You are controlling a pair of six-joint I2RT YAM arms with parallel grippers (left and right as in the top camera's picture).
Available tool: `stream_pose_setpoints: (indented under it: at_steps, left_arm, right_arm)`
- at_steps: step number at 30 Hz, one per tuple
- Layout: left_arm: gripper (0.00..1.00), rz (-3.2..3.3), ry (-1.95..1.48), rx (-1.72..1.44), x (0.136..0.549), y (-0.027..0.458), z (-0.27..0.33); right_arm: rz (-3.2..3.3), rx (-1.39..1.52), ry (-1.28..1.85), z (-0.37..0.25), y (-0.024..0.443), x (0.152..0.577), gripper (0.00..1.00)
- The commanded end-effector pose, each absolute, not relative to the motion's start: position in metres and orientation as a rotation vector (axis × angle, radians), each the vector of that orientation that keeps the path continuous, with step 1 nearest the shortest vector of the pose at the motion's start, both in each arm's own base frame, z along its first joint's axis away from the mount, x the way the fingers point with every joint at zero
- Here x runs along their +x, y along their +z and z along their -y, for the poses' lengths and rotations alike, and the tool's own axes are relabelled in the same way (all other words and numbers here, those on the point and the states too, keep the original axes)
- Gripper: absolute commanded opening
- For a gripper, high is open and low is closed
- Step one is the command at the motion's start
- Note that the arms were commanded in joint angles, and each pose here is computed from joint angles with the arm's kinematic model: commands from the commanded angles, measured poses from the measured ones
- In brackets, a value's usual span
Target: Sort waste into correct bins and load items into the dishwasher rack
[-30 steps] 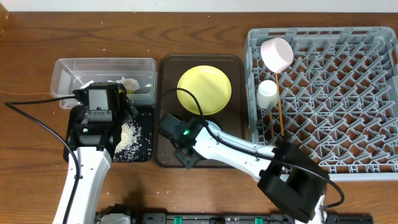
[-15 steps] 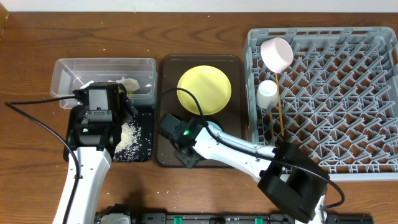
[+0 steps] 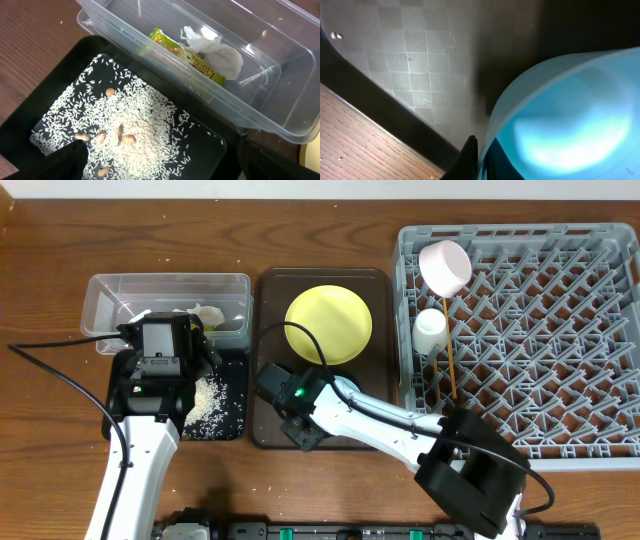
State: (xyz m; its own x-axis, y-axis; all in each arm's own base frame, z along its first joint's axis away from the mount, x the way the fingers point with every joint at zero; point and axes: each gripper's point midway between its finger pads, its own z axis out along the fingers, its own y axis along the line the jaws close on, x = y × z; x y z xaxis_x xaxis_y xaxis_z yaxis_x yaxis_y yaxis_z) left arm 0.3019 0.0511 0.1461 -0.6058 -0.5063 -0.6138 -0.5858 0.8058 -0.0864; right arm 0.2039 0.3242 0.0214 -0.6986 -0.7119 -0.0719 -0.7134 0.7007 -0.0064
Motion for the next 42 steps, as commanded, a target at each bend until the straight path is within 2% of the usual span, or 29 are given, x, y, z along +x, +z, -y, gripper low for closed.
stream_pose_setpoints:
  at_steps: [1,5,7,15,19,21,25,30,36,40,42]
  left_arm:
    - [0.98,-2.326,0.17,-0.819,0.3046,0.1514,-0.0542]
    - [0.98,-2.326,0.169,-0.819,0.3046,0.1514,-0.0541]
    - [0.98,-2.326,0.17,-0.819,0.3046,0.1514,-0.0542]
    - [0.98,-2.326,0.17,-0.819,0.3046,0.1514,-0.0542]
    - [0.98,-2.326,0.169,-0.819,0.3046,0.1514,-0.0541]
    - [0.98,-2.326,0.17,-0.819,0.3046,0.1514,-0.0542]
    - [0.98,-2.326,0.169,-0.819,0.3046,0.1514,-0.0541]
    - [0.98,-2.326,0.169,-0.819,0.3046,0.1514,-0.0541]
    - [0.98,-2.326,0.17,-0.819,0.3046,0.1514,-0.0542]
    - [0.98,-2.326,0.169,-0.819,0.3046,0.1514,-0.0541]
    - [0.98,-2.326,0.169,-0.819,0.3046,0.1514,-0.0541]
  right_arm:
    - [-2.833,-1.18,0.061,-0.3303,0.0251,0.2042,0.02]
    - [-2.829,-1.179,0.065,-0.3313,0.0254,0.2049,0.02]
    - [-2.83,-1.179,0.065,-0.3312,0.0255,0.2048,0.06]
    - [-2.832,-1.181,0.062,-0.3305,0.0254,0.2044,0.26]
    - [-2.832,-1.18,0.061,-0.3303,0.0254,0.2045,0.49]
    - [-2.833,-1.176,0.062,-0.3299,0.0255,0.2054,0.52]
    - [-2.836,-1.168,0.062,-0.3289,0.0255,0.2075,0.53]
    - [-2.843,-1.151,0.06,-0.3262,0.0255,0.2114,0.51]
    - [-2.846,-1.145,0.06,-0.3252,0.0255,0.2128,0.2]
    - [-2.846,-1.145,0.06,-0.3252,0.0254,0.2128,0.1]
    - [-2.846,-1.145,0.06,-0.3251,0.0254,0.2128,0.08]
